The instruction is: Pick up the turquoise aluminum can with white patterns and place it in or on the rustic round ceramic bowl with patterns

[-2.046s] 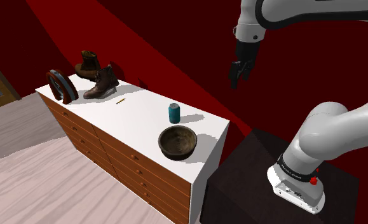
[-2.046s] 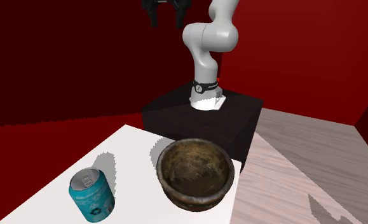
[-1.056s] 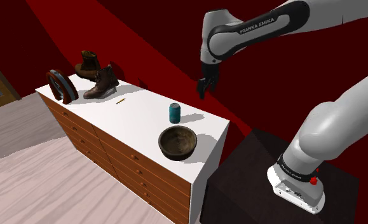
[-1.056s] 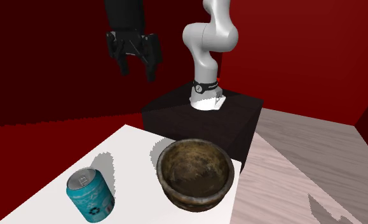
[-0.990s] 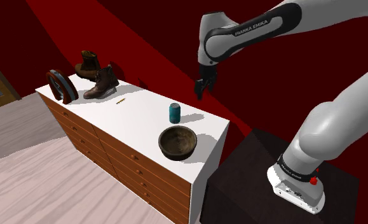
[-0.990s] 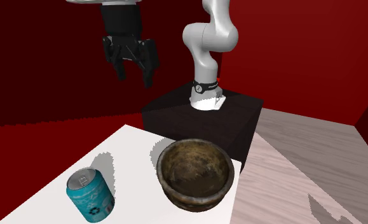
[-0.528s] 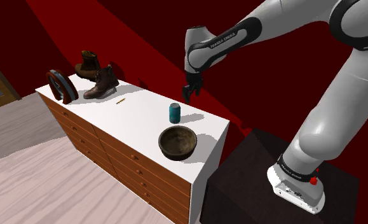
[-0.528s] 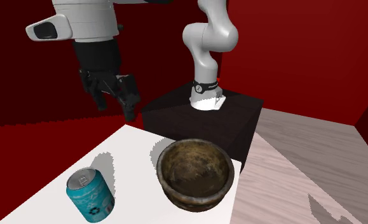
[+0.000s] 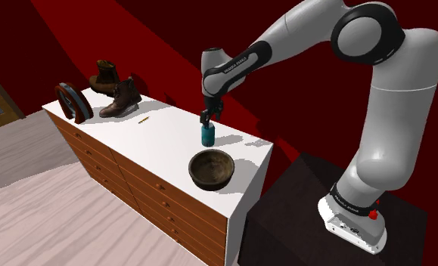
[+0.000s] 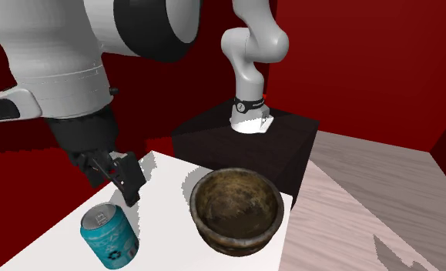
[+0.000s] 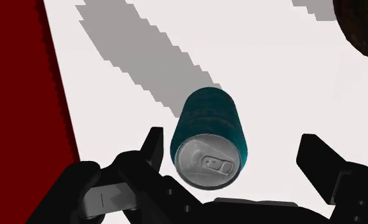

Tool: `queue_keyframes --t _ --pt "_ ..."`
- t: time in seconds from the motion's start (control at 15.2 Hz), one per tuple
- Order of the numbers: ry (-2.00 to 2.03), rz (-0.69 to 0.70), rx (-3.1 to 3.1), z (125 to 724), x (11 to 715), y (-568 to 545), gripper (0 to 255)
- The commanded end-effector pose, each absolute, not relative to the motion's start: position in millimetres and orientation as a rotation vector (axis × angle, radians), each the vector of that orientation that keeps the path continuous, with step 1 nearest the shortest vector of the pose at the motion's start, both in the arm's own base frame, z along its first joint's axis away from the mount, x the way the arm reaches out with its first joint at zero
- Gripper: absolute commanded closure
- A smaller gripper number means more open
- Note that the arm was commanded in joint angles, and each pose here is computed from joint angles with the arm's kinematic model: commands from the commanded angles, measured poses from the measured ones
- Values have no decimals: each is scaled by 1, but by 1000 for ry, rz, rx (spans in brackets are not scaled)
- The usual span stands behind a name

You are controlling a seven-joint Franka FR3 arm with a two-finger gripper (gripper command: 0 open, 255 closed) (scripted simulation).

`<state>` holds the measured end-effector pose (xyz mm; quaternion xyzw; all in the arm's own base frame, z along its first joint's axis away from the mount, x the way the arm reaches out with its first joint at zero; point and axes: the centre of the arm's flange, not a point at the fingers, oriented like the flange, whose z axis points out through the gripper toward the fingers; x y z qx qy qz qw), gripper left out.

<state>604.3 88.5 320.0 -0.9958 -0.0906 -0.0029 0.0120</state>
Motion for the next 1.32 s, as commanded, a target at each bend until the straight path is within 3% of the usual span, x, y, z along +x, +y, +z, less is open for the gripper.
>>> queue_keyframes --t 0.0,0.53,0.99,1.06,1.25 --pt "-298 -15 -3102 306 623 90 0" --pt "-298 -15 -3102 266 623 91 0" --pt "-298 -15 -3102 266 624 91 0" --pt "-298 -15 -3102 266 624 91 255" --pt "-298 -15 -3102 266 624 91 255"
